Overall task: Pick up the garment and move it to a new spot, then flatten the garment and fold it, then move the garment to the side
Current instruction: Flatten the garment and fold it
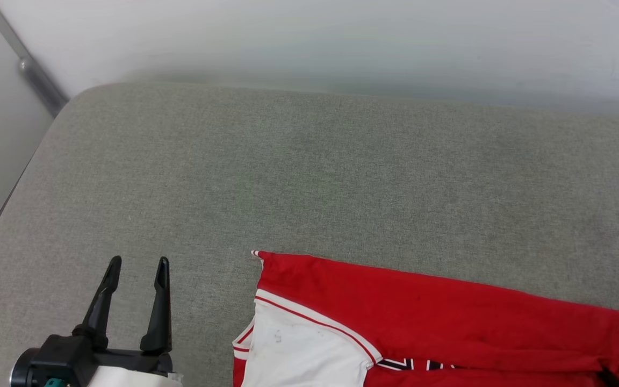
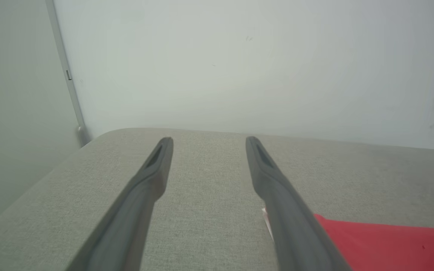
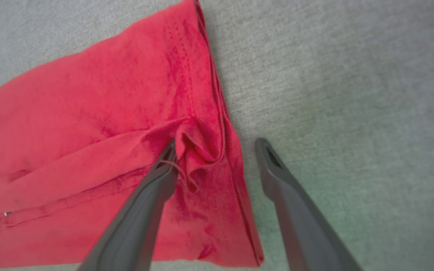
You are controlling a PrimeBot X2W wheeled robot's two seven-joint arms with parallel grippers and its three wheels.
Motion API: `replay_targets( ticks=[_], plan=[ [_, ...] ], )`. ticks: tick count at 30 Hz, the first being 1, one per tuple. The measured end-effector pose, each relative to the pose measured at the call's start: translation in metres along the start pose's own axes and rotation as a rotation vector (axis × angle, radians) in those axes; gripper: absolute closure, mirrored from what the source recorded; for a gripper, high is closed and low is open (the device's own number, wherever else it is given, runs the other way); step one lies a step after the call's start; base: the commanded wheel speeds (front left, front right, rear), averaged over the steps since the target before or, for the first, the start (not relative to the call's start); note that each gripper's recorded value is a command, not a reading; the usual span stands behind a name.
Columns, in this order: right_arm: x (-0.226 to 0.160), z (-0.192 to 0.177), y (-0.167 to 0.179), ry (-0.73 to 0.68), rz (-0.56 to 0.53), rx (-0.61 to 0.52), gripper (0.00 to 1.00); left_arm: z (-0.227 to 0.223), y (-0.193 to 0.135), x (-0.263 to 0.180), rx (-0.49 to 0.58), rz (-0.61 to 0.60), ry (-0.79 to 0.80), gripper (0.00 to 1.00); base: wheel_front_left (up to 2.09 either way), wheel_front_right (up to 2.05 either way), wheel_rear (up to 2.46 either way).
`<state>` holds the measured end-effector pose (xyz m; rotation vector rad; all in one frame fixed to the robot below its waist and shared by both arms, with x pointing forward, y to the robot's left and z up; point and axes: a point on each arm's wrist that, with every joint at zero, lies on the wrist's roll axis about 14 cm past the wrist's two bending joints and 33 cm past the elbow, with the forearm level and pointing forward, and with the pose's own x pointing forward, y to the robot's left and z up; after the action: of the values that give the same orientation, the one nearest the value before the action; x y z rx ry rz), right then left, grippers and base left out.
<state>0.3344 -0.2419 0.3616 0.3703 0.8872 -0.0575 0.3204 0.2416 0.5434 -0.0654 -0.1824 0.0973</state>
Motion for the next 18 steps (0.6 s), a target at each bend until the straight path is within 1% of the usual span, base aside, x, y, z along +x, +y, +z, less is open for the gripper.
replay_targets(
  ticks=[2,8,17,18],
  plan=[
    [0.004,-0.003,0.003,0.013,0.011,0.015,0.00,-0.005,-0.002,-0.001,0.000,-0.002,0.013,0.00,0.00,0.00,0.00],
    [0.011,-0.009,0.015,0.044,0.053,0.013,0.00,-0.011,-0.002,-0.001,0.006,0.003,0.029,0.00,0.00,0.00,0.00],
    [0.014,-0.015,0.034,0.048,0.111,-0.024,0.00,-0.007,0.000,0.001,0.007,0.014,0.013,0.00,0.00,0.00,0.00],
    [0.013,-0.015,0.035,0.041,0.113,-0.028,0.25,-0.007,0.000,0.001,0.007,0.014,0.012,0.00,0.00,0.00,0.00]
  ],
)
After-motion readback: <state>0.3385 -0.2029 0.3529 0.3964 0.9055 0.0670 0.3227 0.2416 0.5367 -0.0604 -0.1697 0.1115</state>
